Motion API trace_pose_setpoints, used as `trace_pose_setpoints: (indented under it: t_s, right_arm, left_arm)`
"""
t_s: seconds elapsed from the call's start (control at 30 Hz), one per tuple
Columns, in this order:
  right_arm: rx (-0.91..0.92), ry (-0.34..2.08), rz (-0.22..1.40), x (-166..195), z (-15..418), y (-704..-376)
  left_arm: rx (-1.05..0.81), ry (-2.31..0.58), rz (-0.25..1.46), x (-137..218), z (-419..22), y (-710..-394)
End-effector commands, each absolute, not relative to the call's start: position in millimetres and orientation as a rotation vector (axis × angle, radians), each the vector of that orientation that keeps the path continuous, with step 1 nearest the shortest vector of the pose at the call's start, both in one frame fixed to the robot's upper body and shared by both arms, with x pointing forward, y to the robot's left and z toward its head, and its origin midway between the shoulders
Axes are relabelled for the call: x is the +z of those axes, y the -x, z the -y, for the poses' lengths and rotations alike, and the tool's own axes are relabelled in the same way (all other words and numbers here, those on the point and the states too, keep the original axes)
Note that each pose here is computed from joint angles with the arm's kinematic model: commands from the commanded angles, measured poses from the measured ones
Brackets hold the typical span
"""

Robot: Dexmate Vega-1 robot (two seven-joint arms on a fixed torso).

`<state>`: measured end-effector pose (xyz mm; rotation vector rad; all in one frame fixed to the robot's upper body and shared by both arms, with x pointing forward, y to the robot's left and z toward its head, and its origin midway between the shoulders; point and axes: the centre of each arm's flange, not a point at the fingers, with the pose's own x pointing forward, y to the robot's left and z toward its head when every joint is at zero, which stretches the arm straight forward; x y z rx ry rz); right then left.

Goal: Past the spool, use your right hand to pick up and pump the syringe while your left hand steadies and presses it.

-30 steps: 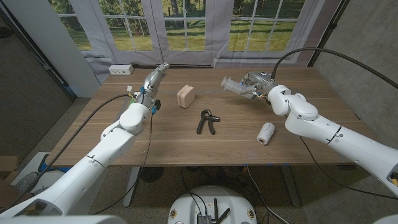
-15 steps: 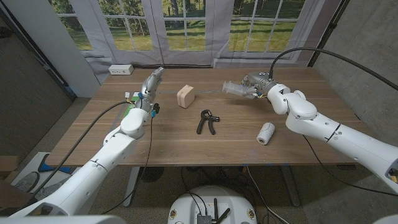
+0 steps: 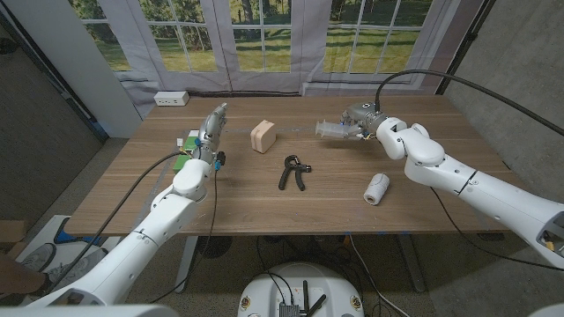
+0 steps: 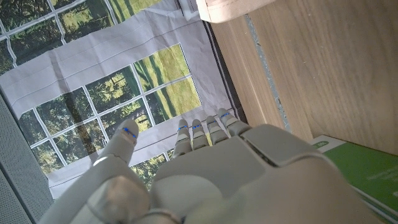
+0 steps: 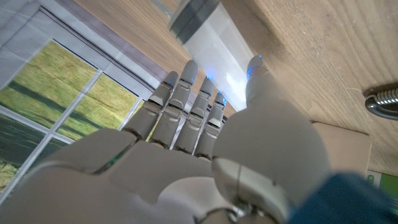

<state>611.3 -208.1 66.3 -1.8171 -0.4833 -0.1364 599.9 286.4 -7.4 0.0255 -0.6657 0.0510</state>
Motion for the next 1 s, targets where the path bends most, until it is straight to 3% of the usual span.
trace_pose_setpoints:
  t_s: [0.03,1.0]
  right_arm:
    - [-0.101,1.911,0.472,62,205,-625]
    - [-0.028,1.956,0.461,51,211,-657]
  left_arm:
    - [0.065,0.03,0.625,-24,-288,-612]
    - [0.051,0.078,0.595,-33,-281,-623]
